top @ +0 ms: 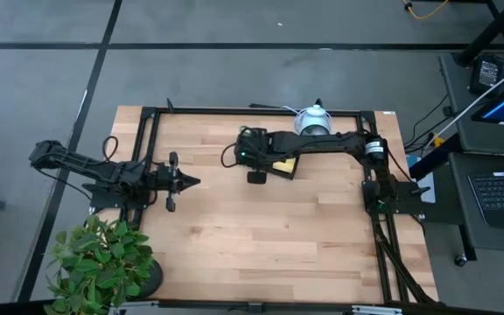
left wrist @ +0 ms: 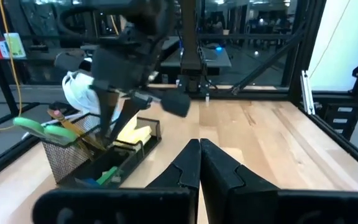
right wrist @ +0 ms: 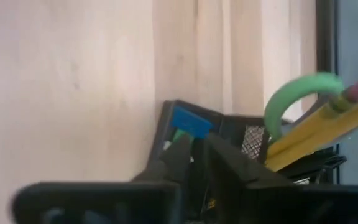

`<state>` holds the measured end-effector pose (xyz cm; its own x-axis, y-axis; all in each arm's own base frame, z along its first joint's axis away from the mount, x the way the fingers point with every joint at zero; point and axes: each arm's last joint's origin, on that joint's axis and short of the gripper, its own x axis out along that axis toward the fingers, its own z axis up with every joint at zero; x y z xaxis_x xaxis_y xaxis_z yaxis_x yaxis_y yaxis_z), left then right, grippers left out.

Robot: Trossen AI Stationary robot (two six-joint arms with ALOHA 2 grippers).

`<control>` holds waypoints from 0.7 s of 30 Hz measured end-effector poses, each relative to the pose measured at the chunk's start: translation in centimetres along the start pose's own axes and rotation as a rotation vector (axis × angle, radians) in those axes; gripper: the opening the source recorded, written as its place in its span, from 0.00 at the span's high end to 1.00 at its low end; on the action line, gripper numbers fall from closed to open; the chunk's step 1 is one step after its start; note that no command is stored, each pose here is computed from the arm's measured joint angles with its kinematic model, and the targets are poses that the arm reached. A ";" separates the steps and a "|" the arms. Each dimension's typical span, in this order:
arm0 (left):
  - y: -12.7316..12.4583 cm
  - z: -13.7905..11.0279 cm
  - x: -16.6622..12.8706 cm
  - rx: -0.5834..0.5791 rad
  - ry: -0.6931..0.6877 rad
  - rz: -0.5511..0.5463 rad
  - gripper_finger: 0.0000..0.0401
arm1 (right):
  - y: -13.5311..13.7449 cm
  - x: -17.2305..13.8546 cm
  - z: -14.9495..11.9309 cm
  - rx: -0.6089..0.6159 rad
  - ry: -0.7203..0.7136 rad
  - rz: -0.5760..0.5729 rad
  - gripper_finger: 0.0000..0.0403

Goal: Pick and place office supplies into organizer
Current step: Return to Home Position

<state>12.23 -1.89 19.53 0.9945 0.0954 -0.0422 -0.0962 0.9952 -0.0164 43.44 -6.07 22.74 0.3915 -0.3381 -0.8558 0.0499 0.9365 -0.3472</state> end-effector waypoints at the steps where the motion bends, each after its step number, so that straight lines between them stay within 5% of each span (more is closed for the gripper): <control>1: 0.0 0.0 -0.1 0.006 -0.005 0.000 1.00 | 0.2 -0.5 0.4 -0.002 -0.005 0.004 0.89; 4: 0.1 0.3 -0.3 0.056 -0.027 0.003 1.00 | 0.9 -2.2 1.5 -0.015 -0.049 0.008 0.98; 21: 1.2 0.3 -2.5 0.133 -0.134 0.017 1.00 | 8.7 -9.8 2.8 0.043 -0.335 0.112 0.99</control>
<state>9.65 -0.89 19.94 0.9901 0.1050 0.0927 -0.1154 0.9865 0.1160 42.66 5.63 29.18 0.6758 -0.1903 -0.7120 0.0253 0.9715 -0.2357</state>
